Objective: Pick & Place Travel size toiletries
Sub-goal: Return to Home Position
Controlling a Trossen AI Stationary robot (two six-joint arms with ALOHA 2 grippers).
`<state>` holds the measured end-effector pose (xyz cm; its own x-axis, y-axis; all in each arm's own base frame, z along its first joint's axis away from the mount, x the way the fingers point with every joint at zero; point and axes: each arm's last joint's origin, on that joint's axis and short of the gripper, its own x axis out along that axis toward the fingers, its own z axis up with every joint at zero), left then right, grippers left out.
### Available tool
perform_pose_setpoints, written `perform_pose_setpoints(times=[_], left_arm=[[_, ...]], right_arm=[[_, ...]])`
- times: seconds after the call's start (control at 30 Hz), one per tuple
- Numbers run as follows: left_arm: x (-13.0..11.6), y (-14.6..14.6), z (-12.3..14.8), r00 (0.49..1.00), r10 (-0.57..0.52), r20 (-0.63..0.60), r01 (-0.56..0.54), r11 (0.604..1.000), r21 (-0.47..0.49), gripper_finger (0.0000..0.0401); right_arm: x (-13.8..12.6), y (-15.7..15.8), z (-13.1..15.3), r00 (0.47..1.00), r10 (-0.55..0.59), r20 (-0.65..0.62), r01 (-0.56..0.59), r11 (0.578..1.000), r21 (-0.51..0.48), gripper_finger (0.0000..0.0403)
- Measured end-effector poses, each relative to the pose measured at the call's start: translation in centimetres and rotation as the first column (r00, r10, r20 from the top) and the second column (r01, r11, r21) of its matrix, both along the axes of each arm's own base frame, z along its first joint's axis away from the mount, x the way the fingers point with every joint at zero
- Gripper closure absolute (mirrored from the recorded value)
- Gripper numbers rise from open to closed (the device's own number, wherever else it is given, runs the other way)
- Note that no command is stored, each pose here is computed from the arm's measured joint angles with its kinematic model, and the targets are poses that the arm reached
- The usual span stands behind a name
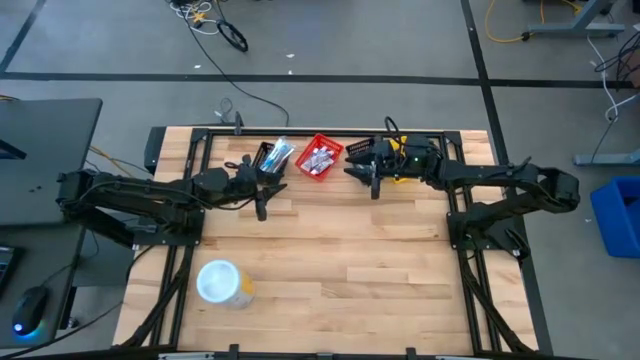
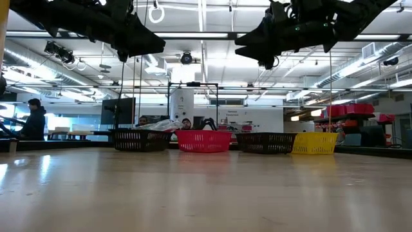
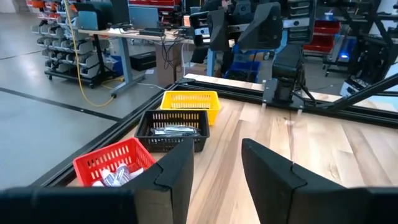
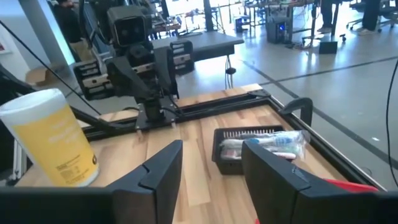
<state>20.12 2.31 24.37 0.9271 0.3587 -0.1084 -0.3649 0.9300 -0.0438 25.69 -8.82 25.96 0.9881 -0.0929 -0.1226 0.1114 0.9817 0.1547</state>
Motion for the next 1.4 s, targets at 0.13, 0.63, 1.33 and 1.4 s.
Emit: perform_pose_setpoints(times=[0.13,0.63,1.33,1.4], left_arm=[[0.0,0.0,0.0,1.0,0.003,0.005,-0.003,1.0,-0.003,0.0259],[-7.8,-0.6,2.9,0.999,-0.026,0.022,0.024,0.993,0.115,0.038],[-11.6,-1.4,-3.1,0.965,-0.193,0.18,0.147,0.96,0.238,0.0396],[-11.5,-1.4,-3.3,0.961,-0.215,0.174,0.171,0.957,0.235,0.0396]], right_arm=[[-0.1,0.0,0.1,1.0,0.003,-0.004,-0.003,1.0,-0.022,0.0229],[-7.8,2.2,3.8,0.987,-0.116,-0.115,0.081,0.959,-0.27,0.0294],[-16.3,5.9,-1.4,0.999,0.02,0.05,-0.006,0.963,-0.269,0.0401],[-16.7,6.1,-2.1,0.997,0.021,0.069,-0.002,0.964,-0.265,0.0401]])
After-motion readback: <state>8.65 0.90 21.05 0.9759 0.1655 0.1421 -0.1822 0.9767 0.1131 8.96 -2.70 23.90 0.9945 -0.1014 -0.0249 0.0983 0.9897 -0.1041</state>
